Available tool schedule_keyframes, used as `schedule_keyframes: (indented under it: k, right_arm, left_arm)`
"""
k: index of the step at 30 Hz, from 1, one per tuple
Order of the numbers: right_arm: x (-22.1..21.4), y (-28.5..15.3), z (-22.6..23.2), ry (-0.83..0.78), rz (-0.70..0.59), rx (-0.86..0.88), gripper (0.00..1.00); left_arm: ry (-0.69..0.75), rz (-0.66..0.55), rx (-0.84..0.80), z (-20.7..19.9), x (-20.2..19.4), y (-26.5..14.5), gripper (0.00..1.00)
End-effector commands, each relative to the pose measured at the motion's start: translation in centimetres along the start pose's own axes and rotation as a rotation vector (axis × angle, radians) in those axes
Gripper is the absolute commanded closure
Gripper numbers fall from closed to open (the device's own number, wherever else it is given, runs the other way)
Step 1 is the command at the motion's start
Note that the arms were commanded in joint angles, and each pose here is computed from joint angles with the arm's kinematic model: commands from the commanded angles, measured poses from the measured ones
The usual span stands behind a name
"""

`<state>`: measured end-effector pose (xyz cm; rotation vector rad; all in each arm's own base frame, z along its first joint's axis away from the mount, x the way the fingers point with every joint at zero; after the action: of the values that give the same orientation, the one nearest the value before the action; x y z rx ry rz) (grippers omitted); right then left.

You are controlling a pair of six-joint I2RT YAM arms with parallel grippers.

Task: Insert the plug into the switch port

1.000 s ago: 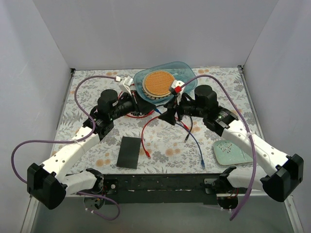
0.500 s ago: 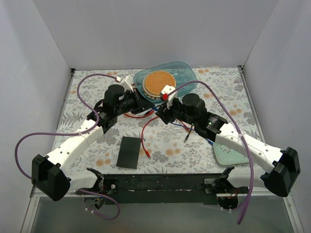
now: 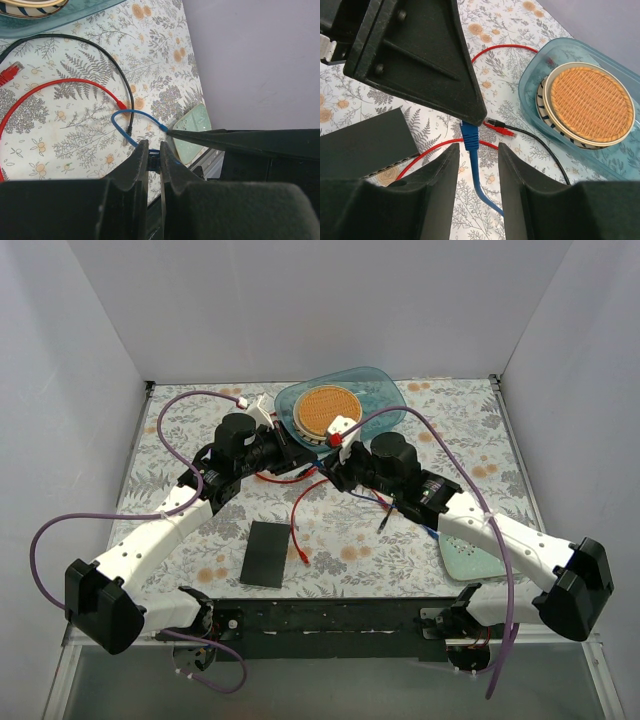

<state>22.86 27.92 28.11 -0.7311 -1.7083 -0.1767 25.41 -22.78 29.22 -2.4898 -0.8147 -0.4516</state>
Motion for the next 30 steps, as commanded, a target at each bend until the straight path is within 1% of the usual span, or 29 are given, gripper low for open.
schedule_keyframes:
  k: [1, 9, 10, 12, 13, 14, 15, 20, 21, 23, 24, 26, 29, 30]
  right_arm:
    - [1.7, 0.4, -0.1, -0.005, -0.077, 0.011, 0.57]
    - [1.3, 1.1, 0.0, 0.008, -0.07, 0.009, 0.58]
    - [1.4, 1.1, 0.0, 0.012, -0.072, 0.007, 0.66]
    - [1.2, 1.3, 0.0, 0.014, -0.083, 0.0, 0.69]
    - [1.2, 1.3, 0.0, 0.017, -0.086, -0.002, 0.75]
    - [1.3, 1.3, -0.1, 0.021, -0.086, -0.007, 0.83]
    - [1.2, 1.4, -0.1, 0.024, -0.081, -0.005, 0.98]
    - [1.2, 1.3, -0.2, 0.025, -0.071, -0.012, 0.99]
    - [0.9, 1.3, -0.2, 0.025, -0.062, -0.012, 0.99]
    - [0.6, 1.1, -0.1, 0.022, -0.053, -0.011, 0.99]
    - [0.4, 0.9, 0.1, 0.021, -0.047, -0.008, 0.99]
    - [-0.1, 0.7, 0.3, 0.021, -0.027, 0.0, 0.99]
    - [-1.2, 0.2, 0.8, 0.018, 0.006, 0.028, 0.99]
    - [-1.6, 0.1, 1.1, 0.019, 0.015, 0.038, 0.99]
  left_arm:
    - [0.02, -0.031, -0.047, -1.8, 0.7, -1.2, 1.0]
    - [0.023, -0.013, -0.083, -2.2, 0.4, -1.3, 1.0]
    - [0.024, -0.014, -0.088, -2.2, 0.4, -1.4, 1.0]
    - [0.029, -0.008, -0.1, -2.4, 0.3, -1.5, 1.0]
    - [0.029, -0.005, -0.104, -2.4, 0.2, -1.5, 1.0]
    - [0.029, -0.002, -0.109, -2.4, 0.2, -1.6, 1.0]
    - [0.029, -0.003, -0.11, -2.4, 0.2, -1.6, 1.0]
    - [0.041, -0.002, -0.105, -2.0, -0.1, -1.7, 1.0]
    - [0.046, -0.011, -0.096, -1.8, 0.0, -1.8, 0.86]
    - [0.044, -0.021, -0.062, -1.0, -0.2, -1.7, 0.47]
    - [0.051, -0.05, -0.023, -0.4, 0.0, -1.7, 0.17]
    - [0.057, -0.083, 0.03, 0.4, 0.3, -1.9, 0.02]
    - [0.07, -0.149, 0.178, 2.6, 0.9, -2.1, 0.02]
    - [0.07, -0.147, 0.217, 3.4, 0.7, -2.2, 0.02]
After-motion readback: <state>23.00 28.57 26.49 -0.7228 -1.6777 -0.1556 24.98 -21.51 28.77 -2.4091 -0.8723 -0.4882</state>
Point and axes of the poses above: each gripper's point midway between its finger pads, its own y axis out along the fingers, its own z axis along the line the jaws close on, x = y × z, the point moved 6 cm from there along -y, back along the fingers, and after that the axes turned 9 degrees about -y, right-handed, at the moved point
